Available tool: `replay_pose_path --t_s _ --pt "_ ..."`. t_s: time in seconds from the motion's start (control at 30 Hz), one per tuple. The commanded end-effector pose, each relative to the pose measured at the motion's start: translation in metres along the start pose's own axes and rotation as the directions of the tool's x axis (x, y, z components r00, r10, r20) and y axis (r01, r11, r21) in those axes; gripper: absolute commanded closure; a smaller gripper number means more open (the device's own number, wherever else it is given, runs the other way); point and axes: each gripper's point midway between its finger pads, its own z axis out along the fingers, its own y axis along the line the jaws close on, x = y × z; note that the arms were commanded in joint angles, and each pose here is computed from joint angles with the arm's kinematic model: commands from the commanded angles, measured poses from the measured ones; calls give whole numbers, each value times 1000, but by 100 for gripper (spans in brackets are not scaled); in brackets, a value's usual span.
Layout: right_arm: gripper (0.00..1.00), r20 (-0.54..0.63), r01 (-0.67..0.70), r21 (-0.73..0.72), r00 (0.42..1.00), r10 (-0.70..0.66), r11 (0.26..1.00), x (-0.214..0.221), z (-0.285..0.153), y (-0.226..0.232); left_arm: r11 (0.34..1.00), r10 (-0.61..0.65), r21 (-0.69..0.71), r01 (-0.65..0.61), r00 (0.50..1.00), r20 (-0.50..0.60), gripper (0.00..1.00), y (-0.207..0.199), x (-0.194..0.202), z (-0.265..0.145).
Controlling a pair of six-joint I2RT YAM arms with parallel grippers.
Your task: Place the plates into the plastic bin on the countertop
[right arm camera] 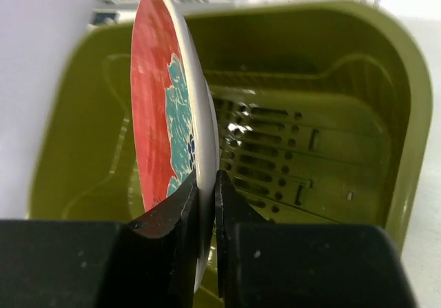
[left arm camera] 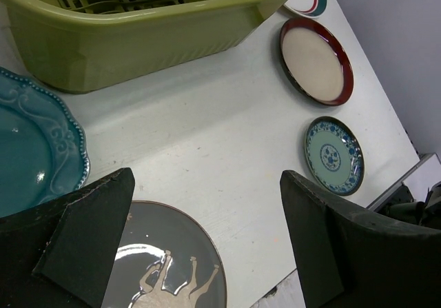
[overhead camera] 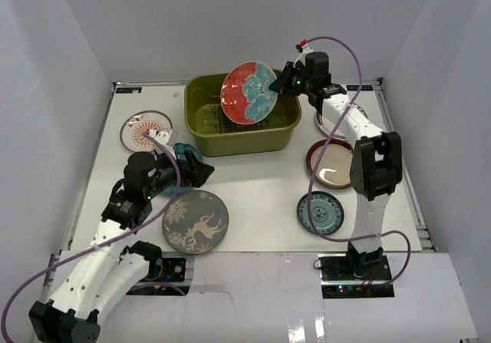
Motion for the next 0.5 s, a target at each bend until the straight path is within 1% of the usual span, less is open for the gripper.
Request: replay_pose_path --t_s 0.0,0.03,0.07,0.13,0.17,0.33,0.43,0.47 --pt "92 175 98 -152 982 -70 984 -63 -8 69 1000 15 28 -15 1000 -2 2 -4 1 1" --pt "92 166 99 -148 983 -74 984 -61 -1 68 1000 15 27 -15 1000 0 2 -4 0 1" --pt "92 108 77 -113 992 -65 991 -38 18 54 1000 14 28 -14 1000 -5 2 -4 1 2" --pt "92 68 69 -95 996 -63 993 -26 31 48 999 12 30 -12 1000 -8 2 -5 1 2" --pt "92 29 55 -80 998 -53 995 -9 44 38 999 13 30 -13 1000 -9 2 -4 2 3" --pt "92 -50 37 -6 998 -38 999 24 63 14 1000 14 28 -14 1000 -10 2 -4 2 3" --pt "71 -64 52 73 997 -48 996 31 62 0 999 15 33 -15 1000 -5 2 -5 1 2" --pt "56 -67 53 113 997 -46 992 36 61 -10 999 16 32 -16 1000 -3 2 -5 1 2"
